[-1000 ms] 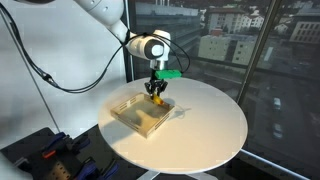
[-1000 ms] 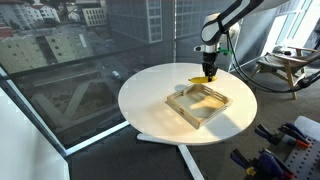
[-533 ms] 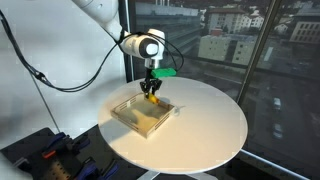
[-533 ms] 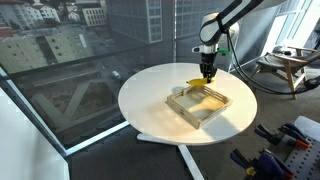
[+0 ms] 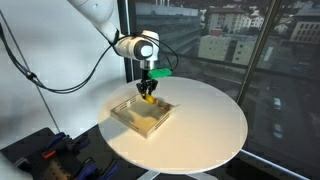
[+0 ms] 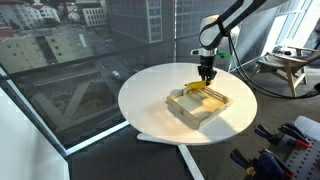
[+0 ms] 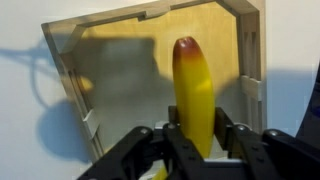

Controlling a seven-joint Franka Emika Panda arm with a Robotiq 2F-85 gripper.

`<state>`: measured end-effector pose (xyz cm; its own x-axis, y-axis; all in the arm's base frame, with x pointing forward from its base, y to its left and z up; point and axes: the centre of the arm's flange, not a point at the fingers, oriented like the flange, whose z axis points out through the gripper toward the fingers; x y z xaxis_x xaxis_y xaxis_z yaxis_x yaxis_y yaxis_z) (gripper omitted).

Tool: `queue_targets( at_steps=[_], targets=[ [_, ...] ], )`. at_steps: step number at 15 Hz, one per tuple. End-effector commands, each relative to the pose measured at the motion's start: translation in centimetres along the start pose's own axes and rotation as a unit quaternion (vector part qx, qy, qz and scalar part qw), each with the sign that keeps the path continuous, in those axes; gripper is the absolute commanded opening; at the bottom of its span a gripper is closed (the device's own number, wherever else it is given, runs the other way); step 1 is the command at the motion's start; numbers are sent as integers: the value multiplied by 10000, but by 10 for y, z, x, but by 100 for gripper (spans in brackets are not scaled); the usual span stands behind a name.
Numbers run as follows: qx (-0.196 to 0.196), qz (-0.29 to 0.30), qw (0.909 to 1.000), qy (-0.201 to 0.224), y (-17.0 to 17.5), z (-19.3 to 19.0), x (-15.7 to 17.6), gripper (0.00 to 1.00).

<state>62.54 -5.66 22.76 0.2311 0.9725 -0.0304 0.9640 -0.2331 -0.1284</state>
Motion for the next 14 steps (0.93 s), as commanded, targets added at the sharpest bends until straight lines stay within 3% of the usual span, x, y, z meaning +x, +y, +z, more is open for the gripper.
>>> queue_targets(
  at_steps=[1, 14],
  targets=[
    [-230, -231, 9994, -142, -13, -6, 0, 13],
    [-416, -342, 9985, -94, -13, 12, 5, 13]
  ],
)
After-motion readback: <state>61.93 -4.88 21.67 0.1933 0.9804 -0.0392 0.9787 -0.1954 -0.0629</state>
